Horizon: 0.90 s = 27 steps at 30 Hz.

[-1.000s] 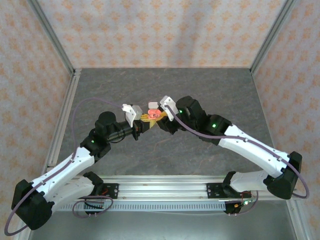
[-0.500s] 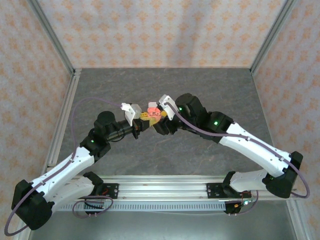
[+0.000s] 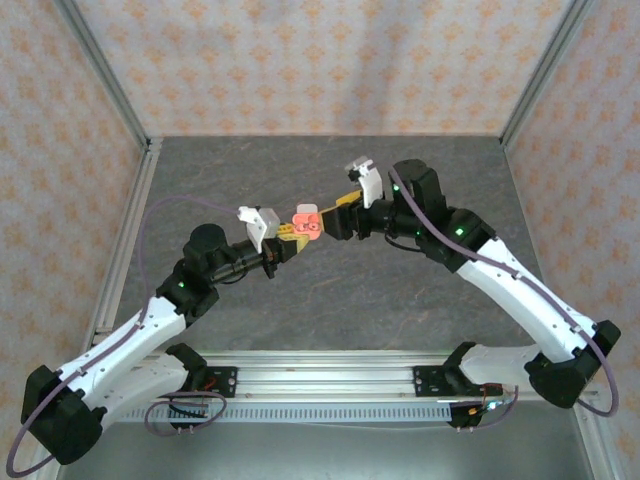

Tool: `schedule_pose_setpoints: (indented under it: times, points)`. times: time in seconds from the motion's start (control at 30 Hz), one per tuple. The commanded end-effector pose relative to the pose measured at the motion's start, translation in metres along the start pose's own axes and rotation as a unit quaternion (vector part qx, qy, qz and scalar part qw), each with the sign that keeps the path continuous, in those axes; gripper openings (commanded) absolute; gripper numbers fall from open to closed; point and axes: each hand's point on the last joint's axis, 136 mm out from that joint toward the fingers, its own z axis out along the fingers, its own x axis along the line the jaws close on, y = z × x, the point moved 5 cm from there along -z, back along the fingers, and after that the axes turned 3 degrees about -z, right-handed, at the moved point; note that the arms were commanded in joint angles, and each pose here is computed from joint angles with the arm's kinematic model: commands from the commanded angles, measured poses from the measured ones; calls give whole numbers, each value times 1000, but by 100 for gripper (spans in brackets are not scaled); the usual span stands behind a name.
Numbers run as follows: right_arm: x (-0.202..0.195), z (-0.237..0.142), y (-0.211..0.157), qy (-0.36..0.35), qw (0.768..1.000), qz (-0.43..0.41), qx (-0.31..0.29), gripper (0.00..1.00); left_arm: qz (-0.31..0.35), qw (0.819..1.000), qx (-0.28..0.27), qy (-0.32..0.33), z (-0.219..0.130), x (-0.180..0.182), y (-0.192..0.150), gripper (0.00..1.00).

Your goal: Insert wireless bluetooth earbuds into charging case

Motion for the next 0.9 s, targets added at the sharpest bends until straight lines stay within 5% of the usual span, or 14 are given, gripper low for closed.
schedule_pose_setpoints:
  times: [0.0, 0.4, 0.87]
  points:
    - [-9, 11, 8, 16, 997, 70, 0, 60, 18, 999, -32, -12, -4, -5, 18, 0]
    - [-18, 67, 3, 192, 951, 237, 51, 42, 16, 999, -22, -34, -2, -10, 18, 0]
    - [13, 39, 7, 323, 918, 226, 35, 38, 8, 1000, -19, -13, 2, -3, 15, 0]
